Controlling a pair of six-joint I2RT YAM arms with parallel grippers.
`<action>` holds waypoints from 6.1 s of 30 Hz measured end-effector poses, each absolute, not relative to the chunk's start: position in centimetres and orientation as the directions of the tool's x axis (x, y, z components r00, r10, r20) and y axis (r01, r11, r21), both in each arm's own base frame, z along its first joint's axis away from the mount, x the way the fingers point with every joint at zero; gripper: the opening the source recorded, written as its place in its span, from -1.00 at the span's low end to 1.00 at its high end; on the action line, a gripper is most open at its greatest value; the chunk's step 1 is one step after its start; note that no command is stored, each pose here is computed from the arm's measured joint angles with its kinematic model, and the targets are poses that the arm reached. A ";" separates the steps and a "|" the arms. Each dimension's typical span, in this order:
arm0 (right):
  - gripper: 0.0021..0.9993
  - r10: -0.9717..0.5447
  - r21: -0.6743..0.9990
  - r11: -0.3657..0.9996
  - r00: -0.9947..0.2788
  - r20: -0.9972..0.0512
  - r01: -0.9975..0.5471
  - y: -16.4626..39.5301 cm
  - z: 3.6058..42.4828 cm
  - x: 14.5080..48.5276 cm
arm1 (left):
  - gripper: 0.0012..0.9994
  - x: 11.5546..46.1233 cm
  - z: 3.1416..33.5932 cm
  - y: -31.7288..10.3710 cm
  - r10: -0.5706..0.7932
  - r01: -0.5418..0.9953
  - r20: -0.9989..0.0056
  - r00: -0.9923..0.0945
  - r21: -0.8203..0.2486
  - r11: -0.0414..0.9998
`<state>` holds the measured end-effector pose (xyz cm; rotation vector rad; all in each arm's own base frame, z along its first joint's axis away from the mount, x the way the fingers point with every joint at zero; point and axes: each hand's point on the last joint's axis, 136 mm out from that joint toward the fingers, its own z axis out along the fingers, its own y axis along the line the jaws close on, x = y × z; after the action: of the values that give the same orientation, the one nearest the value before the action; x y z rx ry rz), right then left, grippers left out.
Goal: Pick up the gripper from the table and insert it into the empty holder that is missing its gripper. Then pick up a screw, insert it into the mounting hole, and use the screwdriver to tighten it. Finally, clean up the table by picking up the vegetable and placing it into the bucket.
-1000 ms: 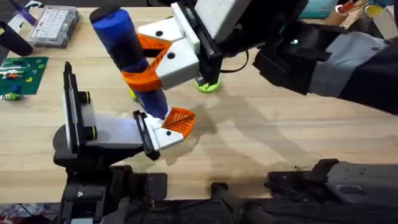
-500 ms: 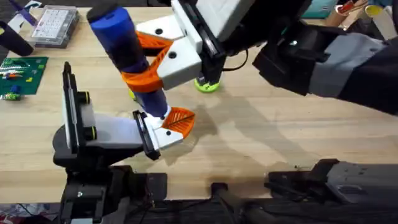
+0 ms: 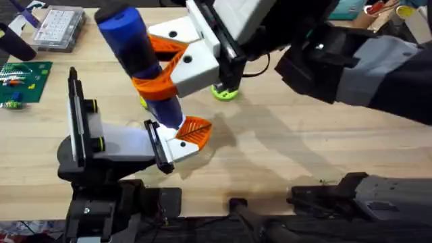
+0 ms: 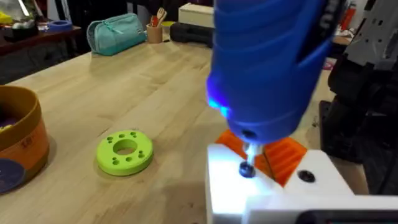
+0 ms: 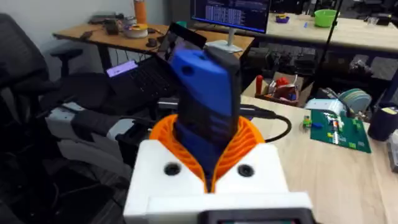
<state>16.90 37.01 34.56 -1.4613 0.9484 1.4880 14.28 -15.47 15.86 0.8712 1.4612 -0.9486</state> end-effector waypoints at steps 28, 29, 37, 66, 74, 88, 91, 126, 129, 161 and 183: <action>-0.96 -0.528 -0.162 0.451 -0.116 -0.841 -0.878 26.2 32.3 32.9 | -0.99 14.3 15.9 -15.5 0.006 0.912 -0.996 -0.094 -0.084 0.402; -0.96 -0.567 -0.188 0.476 -0.136 -0.813 -0.859 25.3 31.5 33.3 | -0.99 14.3 15.9 -15.5 0.006 0.912 -0.996 -0.094 -0.083 0.402; -0.96 -0.865 -0.376 0.352 -0.144 -0.481 -0.857 19.8 23.3 36.0 | -0.99 14.3 15.9 -15.5 0.006 0.912 -0.996 -0.094 -0.084 0.402; -0.96 -0.999 -0.236 0.033 -0.025 -0.037 -0.971 8.6 4.5 39.9 | -0.99 14.5 15.9 -15.4 0.007 0.907 -0.996 -0.091 -0.080 0.413; -0.26 -0.999 -0.235 0.029 -0.022 -0.036 -0.971 8.6 4.5 39.9 | -0.96 14.5 15.9 -15.4 0.007 0.907 -0.996 -0.090 -0.079 0.414; 1.00 -0.997 -0.256 0.076 -0.067 -0.044 -0.964 8.2 7.6 38.7 | 0.97 15.0 16.2 -15.2 0.007 0.895 -0.998 -0.070 -0.060 0.441; 0.99 -0.989 -0.325 0.142 -0.120 -0.087 -0.935 8.2 10.7 38.8 | 0.97 15.7 18.4 -14.8 -0.019 0.876 -1.000 0.022 0.011 0.482; 0.99 -0.253 -0.093 0.958 -0.647 -0.719 -0.271 8.0 27.1 37.3 | 0.97 25.2 25.6 -1.3 -0.023 0.109 -0.944 -0.328 -0.062 0.992; 0.99 -0.235 -0.079 0.963 -0.652 -0.721 -0.259 8.0 27.1 37.3 | 0.97 25.1 23.7 -0.4 -0.029 0.053 -0.915 -0.403 -0.055 0.997; 0.99 -0.221 -0.068 0.966 -0.661 -0.717 -0.249 8.0 27.0 37.2 | 0.97 29.7 6.6 4.0 -0.343 -0.330 -0.389 -0.855 -0.102 0.938; 0.99 -0.221 -0.068 0.966 -0.661 -0.717 -0.249 8.0 27.0 37.2 | -0.93 31.3 3.6 3.6 -0.344 -0.323 -0.267 -0.900 -0.119 0.939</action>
<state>37.22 7.96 26.99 -0.3278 2.3151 0.0457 31.34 3.57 3.60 -0.4939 2.8088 -0.1038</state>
